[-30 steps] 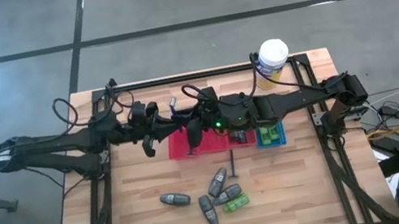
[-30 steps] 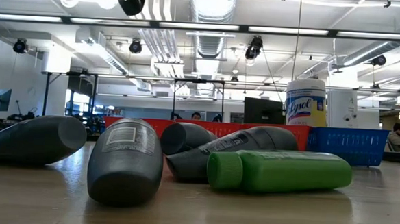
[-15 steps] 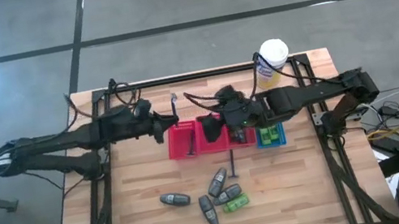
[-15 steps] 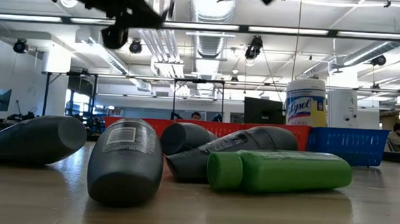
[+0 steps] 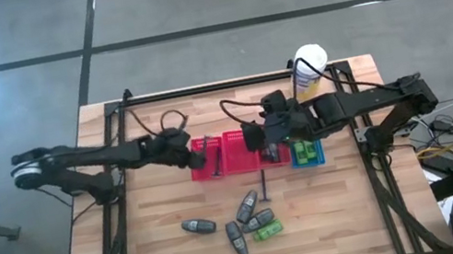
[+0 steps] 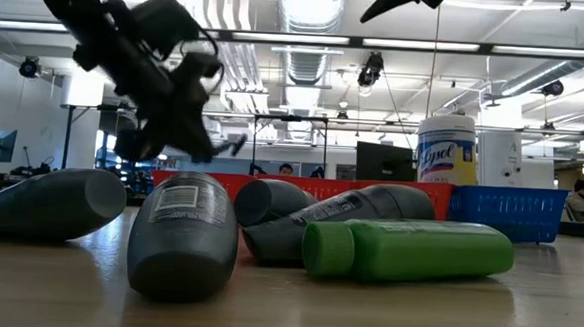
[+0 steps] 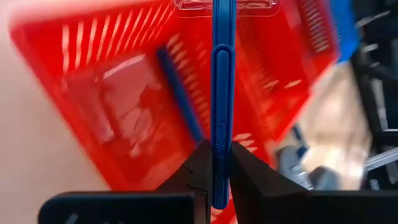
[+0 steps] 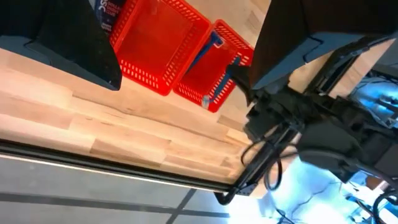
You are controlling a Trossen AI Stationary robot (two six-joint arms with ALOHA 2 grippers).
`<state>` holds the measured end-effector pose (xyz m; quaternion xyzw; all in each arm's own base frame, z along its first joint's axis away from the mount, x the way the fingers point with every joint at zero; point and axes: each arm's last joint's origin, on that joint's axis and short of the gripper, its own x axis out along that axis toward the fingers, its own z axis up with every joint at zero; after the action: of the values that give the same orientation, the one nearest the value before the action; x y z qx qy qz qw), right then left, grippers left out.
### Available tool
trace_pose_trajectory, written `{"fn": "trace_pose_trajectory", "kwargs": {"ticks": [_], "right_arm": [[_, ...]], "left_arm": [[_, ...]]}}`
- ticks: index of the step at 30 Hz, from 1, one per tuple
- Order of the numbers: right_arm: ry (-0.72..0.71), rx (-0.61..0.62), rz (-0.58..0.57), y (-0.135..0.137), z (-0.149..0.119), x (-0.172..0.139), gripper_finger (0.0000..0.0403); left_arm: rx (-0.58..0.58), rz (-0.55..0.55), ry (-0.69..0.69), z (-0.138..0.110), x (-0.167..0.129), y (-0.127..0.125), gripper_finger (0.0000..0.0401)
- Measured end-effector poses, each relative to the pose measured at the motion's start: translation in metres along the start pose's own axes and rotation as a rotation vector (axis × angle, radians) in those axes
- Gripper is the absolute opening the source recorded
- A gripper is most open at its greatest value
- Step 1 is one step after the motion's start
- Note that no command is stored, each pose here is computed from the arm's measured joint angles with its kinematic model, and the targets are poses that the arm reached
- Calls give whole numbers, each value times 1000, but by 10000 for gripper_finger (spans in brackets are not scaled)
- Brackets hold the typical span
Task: Pick & Place Travel size toiletries
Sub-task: Put the razor into the left red bin
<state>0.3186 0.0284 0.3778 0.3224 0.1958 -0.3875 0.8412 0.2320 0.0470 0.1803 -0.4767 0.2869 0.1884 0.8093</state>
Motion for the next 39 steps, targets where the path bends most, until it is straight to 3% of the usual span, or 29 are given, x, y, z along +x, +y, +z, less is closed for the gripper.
{"fn": "trace_pose_trajectory", "kwargs": {"ticks": [16,26,31,39], "right_arm": [[78,19,-54,-9,-11,6,327],[235,67,-101,-21,-34,26,356],[305,99,-91,-24,-45,33,363],[479,213,-72,-26,-81,64,363]], "left_arm": [[-133,31,48,-5,31,11,38],[-149,117,23,0,24,7,123],[-121,45,10,9,15,-9,149],[108,-147,-123,26,-32,-50,151]]}}
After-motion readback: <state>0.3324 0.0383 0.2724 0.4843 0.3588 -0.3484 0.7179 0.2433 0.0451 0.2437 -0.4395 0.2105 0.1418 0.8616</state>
